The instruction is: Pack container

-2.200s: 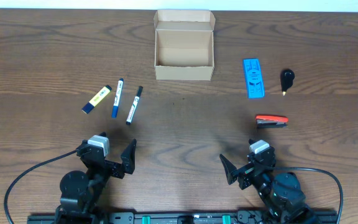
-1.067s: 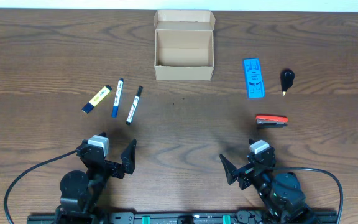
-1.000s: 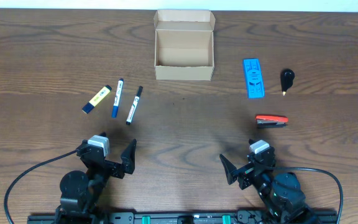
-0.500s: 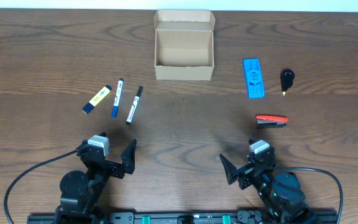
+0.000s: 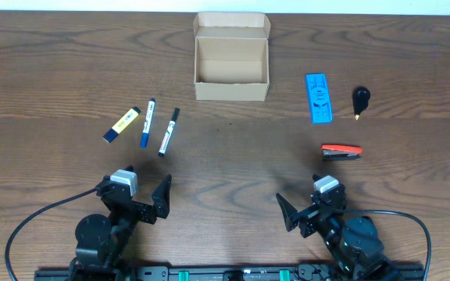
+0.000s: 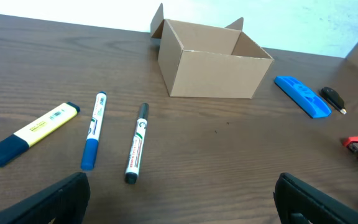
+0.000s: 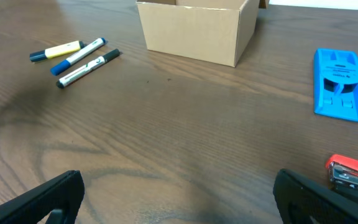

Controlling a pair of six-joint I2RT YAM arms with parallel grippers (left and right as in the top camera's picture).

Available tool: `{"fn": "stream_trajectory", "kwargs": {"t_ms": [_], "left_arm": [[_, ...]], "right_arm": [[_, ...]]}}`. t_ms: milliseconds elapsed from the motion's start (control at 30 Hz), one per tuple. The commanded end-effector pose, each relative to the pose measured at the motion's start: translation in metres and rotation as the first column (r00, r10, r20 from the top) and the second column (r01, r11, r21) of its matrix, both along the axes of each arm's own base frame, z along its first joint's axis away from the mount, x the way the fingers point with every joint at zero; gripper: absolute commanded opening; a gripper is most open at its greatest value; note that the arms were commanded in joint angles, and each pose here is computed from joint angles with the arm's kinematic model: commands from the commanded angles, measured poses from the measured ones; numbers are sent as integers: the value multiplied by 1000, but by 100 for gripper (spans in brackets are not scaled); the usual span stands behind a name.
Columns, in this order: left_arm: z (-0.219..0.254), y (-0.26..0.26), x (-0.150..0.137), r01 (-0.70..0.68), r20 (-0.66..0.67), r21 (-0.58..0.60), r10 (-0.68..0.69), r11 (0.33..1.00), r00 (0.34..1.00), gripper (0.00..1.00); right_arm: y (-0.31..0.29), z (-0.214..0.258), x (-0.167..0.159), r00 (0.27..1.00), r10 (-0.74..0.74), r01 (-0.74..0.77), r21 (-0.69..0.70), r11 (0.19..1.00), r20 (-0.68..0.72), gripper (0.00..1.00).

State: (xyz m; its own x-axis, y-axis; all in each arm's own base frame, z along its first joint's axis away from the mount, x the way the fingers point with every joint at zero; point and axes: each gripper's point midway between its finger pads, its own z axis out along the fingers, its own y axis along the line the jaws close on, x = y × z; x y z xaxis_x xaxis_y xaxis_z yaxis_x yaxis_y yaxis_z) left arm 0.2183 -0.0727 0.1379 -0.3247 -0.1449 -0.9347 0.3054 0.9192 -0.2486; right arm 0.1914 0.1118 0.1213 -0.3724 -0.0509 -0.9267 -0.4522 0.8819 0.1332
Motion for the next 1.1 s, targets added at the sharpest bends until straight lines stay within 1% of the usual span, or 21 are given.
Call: {"fn": "stream_trajectory", "kwargs": {"t_ms": [0,33,133,200,333,433,633,700,833,967,1067], "left_arm": [[-11,2,1,-9,-21,0,9,1000,1000,95],[-11,2,1,-9,-21,0,9,1000,1000,95],[-11,2,1,-9,-21,-1,9,1000,1000,95],[-10,2,1,-9,-20,0,9,1000,1000,95],[-11,2,1,-9,-21,0,9,1000,1000,95],[-11,2,1,-9,-21,0,9,1000,1000,96],[-11,2,1,-9,-21,0,9,1000,1000,95],[-11,2,1,-9,-21,0,9,1000,1000,95],[-11,2,1,-9,-21,-1,9,1000,1000,96],[-11,2,1,-9,-21,-1,9,1000,1000,95],[-11,2,1,-9,-21,-1,9,1000,1000,95]], "right_arm": [[2,0,-1,1000,-5,5,40,999,-16,99],[2,0,-1,998,-28,33,98,995,-52,99],[2,0,-1,989,-69,96,213,972,-131,99],[3,-1,-2,982,-79,122,261,958,-169,99],[3,1,-1,976,-89,150,314,938,-200,99],[5,10,1,980,-88,146,348,926,-179,99],[22,46,9,998,-16,39,401,915,-60,99],[26,54,15,999,-9,28,383,923,-51,99],[33,64,33,996,-6,28,253,967,-86,99],[47,83,68,992,-14,33,150,988,-129,99],[57,96,106,985,-42,61,111,992,-167,99]]}}
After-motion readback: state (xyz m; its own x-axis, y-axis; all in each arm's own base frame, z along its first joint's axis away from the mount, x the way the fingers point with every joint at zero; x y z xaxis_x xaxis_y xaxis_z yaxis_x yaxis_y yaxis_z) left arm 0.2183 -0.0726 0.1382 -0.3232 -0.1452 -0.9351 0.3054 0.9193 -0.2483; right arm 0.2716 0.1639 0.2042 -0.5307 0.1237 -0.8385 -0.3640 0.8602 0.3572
